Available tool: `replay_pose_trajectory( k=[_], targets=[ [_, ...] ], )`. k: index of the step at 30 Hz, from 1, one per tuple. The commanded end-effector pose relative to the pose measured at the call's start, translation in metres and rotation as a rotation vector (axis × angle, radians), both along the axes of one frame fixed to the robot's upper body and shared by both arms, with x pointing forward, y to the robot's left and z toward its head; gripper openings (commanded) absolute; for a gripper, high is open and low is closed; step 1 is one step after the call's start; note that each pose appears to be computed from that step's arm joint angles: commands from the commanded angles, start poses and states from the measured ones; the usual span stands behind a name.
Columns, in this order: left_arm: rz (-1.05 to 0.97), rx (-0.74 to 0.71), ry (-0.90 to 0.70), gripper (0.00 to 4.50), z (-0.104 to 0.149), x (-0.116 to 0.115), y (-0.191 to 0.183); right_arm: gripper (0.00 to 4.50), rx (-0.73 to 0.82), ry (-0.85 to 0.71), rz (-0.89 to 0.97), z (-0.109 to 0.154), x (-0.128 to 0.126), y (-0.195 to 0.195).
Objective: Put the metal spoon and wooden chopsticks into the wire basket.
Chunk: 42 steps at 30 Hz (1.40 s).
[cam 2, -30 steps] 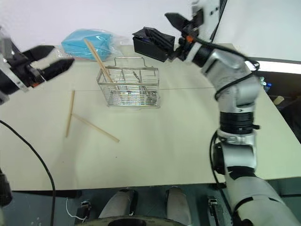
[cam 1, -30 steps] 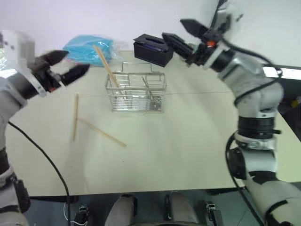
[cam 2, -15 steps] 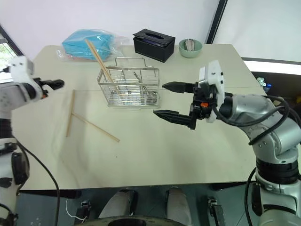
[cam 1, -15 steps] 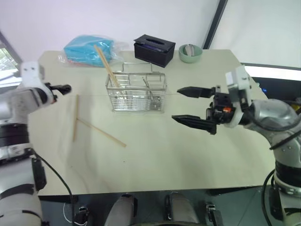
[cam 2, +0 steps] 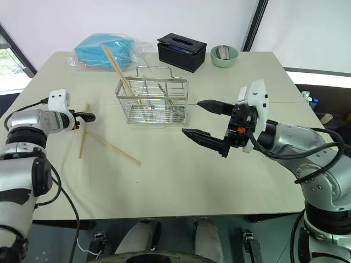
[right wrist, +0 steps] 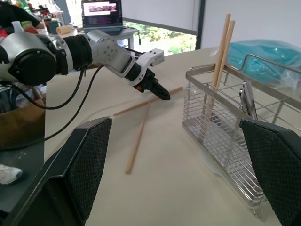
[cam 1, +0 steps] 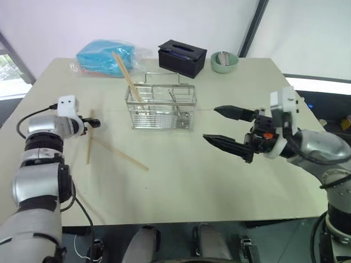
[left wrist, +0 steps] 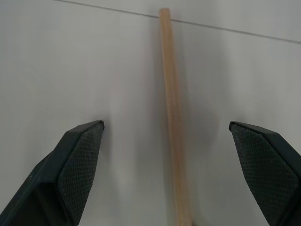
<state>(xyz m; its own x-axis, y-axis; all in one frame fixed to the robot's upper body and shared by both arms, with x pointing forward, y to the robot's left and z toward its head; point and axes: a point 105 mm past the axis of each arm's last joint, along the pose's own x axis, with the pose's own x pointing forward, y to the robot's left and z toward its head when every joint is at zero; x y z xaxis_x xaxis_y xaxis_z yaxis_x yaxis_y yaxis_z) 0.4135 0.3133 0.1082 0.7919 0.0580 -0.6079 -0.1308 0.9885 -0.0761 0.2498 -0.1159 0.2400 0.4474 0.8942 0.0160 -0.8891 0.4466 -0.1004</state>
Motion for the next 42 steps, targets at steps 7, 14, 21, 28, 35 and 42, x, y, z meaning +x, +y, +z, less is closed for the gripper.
replay_pose_trajectory(
  k=[7, 14, 21, 28, 35, 42],
  targets=[
    [-0.001, 0.009, -0.034, 2.17, 0.002, 0.005, 0.001, 4.50, 0.024, -0.043, -0.026, 0.009, -0.006, -0.002],
    [0.054, -0.007, -0.075, 0.05, 0.012, 0.008, 0.006, 4.50, 0.029, -0.039, -0.031, 0.009, -0.003, -0.003],
    [0.234, 0.098, -0.186, 0.05, 0.041, 0.000, 0.054, 4.50, 0.035, -0.028, -0.040, 0.007, 0.000, -0.005],
    [0.427, 0.120, -0.810, 0.05, 0.181, -0.009, 0.093, 4.50, 0.036, -0.018, -0.054, 0.009, 0.002, -0.009],
    [0.067, -0.411, -1.164, 0.05, 0.273, 0.002, -0.005, 4.50, 0.051, -0.011, -0.063, 0.008, 0.003, -0.006],
    [-0.253, -0.386, -1.122, 0.05, 0.268, 0.014, -0.108, 4.50, 0.072, -0.015, -0.092, 0.007, 0.001, -0.005]
  ],
)
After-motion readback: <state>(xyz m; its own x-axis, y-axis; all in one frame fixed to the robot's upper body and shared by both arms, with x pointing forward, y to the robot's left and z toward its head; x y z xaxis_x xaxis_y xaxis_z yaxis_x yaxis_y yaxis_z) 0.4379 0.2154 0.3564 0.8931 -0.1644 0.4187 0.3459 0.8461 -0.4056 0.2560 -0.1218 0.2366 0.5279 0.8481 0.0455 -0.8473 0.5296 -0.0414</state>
